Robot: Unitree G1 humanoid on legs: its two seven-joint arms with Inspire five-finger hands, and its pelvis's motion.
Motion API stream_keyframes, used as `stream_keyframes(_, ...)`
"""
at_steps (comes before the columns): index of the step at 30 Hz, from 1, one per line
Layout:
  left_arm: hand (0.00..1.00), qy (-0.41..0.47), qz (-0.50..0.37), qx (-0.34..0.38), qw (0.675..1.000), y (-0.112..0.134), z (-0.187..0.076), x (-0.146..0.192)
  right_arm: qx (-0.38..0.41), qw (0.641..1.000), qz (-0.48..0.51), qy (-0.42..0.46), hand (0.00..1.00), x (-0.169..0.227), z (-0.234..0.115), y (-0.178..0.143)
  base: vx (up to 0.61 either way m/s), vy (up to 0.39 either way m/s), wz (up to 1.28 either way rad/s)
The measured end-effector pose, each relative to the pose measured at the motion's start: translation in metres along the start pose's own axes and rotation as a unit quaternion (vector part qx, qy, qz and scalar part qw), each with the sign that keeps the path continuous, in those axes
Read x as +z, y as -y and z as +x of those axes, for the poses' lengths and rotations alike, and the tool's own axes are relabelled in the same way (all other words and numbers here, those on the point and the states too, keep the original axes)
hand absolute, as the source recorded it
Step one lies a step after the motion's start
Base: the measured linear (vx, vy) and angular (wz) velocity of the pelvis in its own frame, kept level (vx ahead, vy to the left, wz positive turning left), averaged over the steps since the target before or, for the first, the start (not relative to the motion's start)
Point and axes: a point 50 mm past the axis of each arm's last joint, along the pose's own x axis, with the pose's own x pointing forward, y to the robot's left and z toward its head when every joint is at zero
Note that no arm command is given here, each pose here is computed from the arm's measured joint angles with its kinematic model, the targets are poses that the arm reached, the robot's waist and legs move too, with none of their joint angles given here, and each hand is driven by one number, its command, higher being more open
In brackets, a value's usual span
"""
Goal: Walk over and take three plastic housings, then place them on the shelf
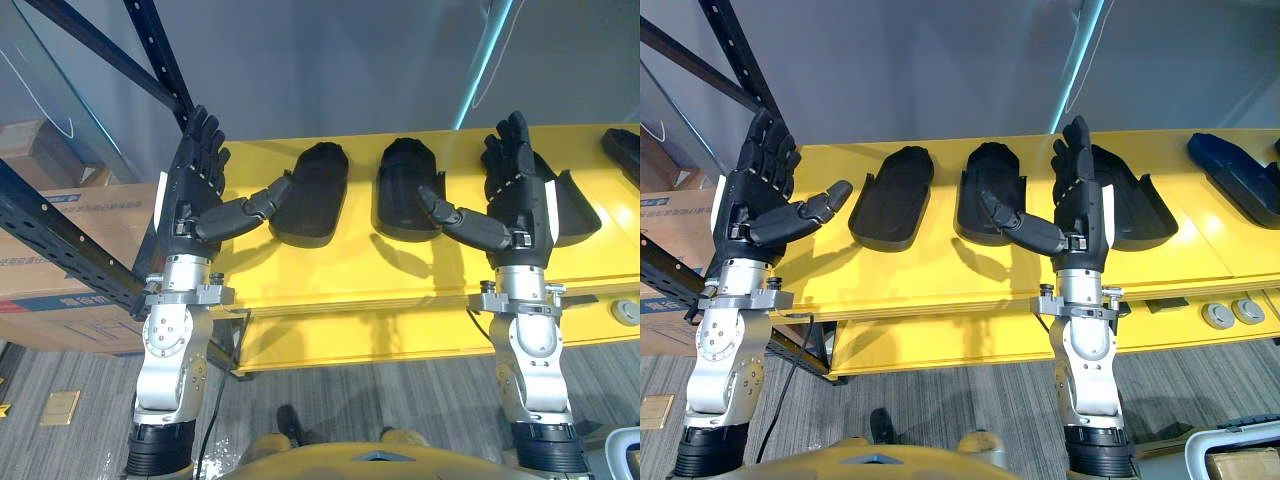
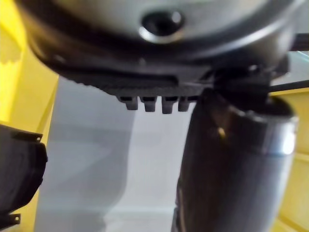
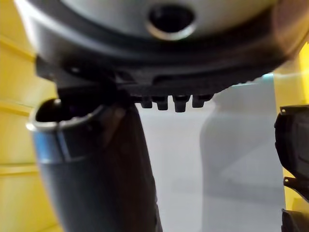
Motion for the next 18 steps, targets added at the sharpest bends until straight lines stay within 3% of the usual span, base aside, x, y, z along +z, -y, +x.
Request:
stream_keyframes(12, 1.0, 0.029, -0.015, 0.032, 0.999, -0.003, -0.02, 0.004, -0.022, 0.999, 0.018, -0.032, 1.0, -0.007, -0.022, -0.002, 0.0, 0.002, -0.03)
stream_keyframes(18, 1.0, 0.05, -0.043, 0.053, 0.996, -0.004, -0.025, 0.006, 0.009, 1.0, 0.019, -0.023, 1.0, -0.003, -0.022, -0.018, 0.0, 0.0, 0.0)
